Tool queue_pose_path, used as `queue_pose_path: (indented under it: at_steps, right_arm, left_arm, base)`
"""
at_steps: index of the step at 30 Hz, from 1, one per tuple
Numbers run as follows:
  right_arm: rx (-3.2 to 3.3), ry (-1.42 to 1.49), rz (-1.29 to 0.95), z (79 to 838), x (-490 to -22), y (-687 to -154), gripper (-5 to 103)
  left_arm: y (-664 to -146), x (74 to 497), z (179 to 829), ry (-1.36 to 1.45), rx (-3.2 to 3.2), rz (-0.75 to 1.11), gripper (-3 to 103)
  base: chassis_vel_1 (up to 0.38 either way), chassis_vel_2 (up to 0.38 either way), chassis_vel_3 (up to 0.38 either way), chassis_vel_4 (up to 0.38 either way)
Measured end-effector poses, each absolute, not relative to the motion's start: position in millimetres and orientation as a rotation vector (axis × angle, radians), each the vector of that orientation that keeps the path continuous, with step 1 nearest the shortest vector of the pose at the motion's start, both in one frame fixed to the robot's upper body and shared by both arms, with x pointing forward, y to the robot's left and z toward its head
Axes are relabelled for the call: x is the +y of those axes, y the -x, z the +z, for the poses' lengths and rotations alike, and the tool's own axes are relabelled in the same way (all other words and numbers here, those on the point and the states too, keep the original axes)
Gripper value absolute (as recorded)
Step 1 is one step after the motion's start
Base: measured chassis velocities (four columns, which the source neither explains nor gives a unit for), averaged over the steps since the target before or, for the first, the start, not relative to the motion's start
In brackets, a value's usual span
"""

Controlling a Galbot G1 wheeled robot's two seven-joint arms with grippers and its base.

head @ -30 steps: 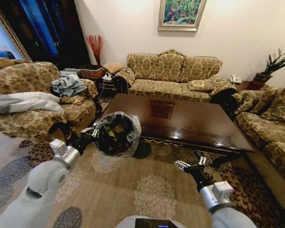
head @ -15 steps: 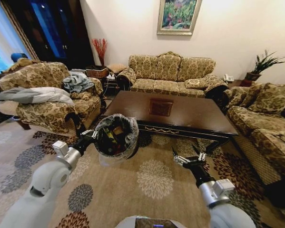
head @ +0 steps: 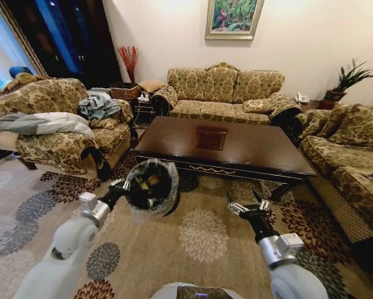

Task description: Move to the front of the table and place the trash on the table into the trash bin.

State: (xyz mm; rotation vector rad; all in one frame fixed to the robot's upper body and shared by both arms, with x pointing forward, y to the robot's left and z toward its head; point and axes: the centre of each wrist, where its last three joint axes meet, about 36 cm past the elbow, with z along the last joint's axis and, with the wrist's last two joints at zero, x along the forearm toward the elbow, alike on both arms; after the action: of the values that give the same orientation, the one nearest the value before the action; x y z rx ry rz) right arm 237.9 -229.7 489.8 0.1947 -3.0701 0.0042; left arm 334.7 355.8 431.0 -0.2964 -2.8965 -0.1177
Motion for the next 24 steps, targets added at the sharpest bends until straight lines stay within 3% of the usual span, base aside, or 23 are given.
queue_pose_path:
  at_steps: [24]
  right_arm:
    - [-3.066, -0.134, 0.011, 472, -220, -228, 100]
  left_arm:
    - [-327, 390, 258, 0.075, -2.717, 0.03, 3]
  base:
    - [0.0, 0.0, 0.0, 0.0]
